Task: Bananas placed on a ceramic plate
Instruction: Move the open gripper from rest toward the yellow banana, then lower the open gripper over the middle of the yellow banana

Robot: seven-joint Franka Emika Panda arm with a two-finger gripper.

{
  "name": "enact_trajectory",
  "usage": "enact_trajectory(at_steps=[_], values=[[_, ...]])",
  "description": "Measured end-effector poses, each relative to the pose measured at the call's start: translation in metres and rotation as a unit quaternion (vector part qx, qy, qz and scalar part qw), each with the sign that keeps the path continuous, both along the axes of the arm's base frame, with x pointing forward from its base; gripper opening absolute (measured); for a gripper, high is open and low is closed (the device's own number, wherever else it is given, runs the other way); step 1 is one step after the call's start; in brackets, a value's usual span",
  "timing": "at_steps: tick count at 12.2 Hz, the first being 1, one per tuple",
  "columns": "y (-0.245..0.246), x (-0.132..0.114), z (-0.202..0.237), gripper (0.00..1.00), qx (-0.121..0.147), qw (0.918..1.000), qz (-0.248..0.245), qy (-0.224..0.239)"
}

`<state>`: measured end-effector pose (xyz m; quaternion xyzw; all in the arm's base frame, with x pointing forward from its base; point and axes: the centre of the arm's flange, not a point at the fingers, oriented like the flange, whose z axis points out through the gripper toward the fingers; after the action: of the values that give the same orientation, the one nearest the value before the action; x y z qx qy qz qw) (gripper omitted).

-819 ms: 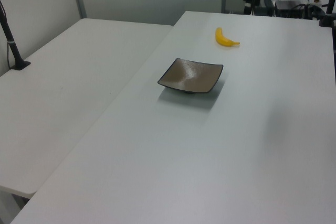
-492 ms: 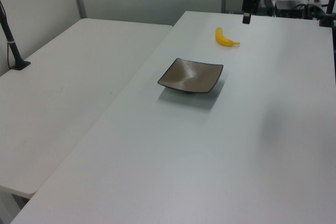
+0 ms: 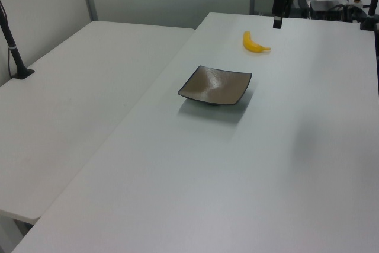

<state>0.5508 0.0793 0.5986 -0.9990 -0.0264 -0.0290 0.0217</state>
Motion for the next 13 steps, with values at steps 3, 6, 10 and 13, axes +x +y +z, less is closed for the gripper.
enact_trajectory(at_steps=[3,6,10,13], values=[[0.002,0.003,-0.007,1.0,-0.001,0.9999,0.009,0.006],[-0.002,0.014,-0.02,1.0,-0.003,0.9998,0.017,0.012],[-0.04,0.058,-0.025,1.0,-0.005,0.9998,-0.017,-0.001],[-0.116,0.099,-0.024,1.0,-0.008,0.9969,-0.075,-0.021]])
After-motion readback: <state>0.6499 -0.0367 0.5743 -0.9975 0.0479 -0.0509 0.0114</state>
